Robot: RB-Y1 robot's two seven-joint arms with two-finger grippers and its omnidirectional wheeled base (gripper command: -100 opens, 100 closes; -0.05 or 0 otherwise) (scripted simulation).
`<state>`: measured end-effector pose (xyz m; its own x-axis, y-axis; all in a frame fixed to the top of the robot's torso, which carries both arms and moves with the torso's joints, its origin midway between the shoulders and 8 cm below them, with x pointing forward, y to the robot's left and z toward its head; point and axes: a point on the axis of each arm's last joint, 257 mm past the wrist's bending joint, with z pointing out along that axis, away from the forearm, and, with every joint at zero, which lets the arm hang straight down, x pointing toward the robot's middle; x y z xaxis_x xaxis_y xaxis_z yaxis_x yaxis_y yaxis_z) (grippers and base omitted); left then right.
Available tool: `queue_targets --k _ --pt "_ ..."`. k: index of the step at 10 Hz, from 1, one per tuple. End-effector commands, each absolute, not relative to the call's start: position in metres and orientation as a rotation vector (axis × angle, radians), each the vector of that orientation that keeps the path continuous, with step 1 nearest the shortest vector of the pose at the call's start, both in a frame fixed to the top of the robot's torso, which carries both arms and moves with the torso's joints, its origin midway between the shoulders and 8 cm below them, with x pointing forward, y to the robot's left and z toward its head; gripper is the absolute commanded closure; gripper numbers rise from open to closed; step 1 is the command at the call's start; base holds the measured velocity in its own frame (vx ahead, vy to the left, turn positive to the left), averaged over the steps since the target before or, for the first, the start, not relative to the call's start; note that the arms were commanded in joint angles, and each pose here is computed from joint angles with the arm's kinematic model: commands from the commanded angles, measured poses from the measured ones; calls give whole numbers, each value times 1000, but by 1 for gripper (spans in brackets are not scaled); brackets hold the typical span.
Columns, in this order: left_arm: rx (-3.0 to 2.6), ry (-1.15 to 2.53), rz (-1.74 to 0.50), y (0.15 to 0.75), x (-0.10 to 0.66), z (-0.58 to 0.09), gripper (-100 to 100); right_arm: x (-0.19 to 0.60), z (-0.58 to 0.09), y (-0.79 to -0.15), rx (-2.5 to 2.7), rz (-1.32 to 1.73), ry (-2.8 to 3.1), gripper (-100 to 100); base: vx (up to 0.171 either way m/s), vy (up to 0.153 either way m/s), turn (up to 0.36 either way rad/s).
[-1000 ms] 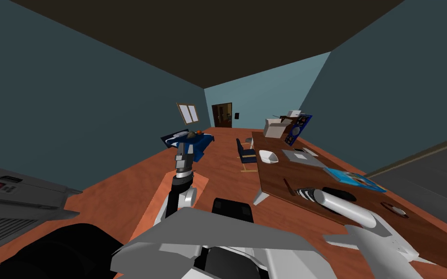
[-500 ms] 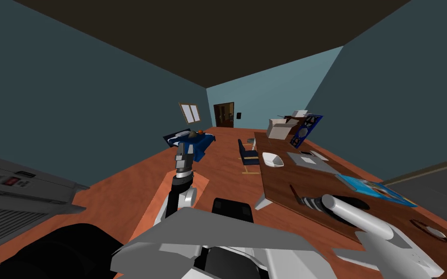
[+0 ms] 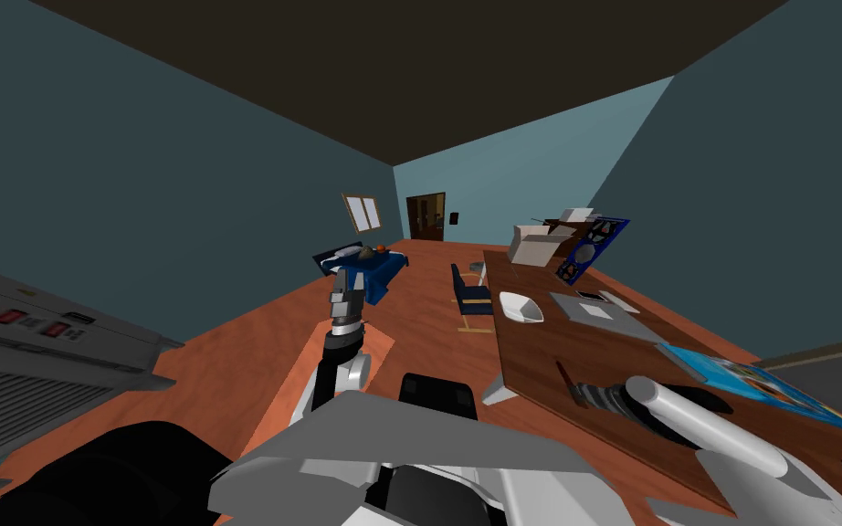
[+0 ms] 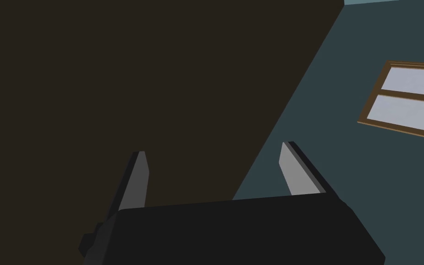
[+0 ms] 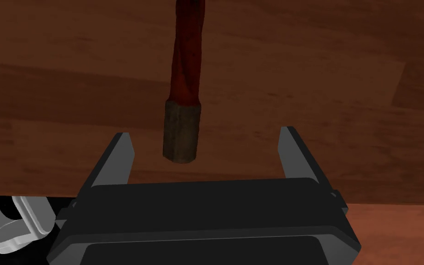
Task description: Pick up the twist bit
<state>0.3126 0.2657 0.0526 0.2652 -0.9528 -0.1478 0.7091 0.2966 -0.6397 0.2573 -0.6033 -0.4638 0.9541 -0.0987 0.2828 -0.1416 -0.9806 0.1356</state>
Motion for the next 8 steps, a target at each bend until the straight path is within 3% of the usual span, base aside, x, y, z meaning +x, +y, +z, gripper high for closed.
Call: queue_targets --k 1,8 --pt "-504 573 -1188 266 313 53 0 246 -471 -600 2991 374 -244 -100 84 -43 51" --pt "-504 573 -1188 266 313 53 0 203 -485 -584 3142 267 -539 -100 65 -37 72"
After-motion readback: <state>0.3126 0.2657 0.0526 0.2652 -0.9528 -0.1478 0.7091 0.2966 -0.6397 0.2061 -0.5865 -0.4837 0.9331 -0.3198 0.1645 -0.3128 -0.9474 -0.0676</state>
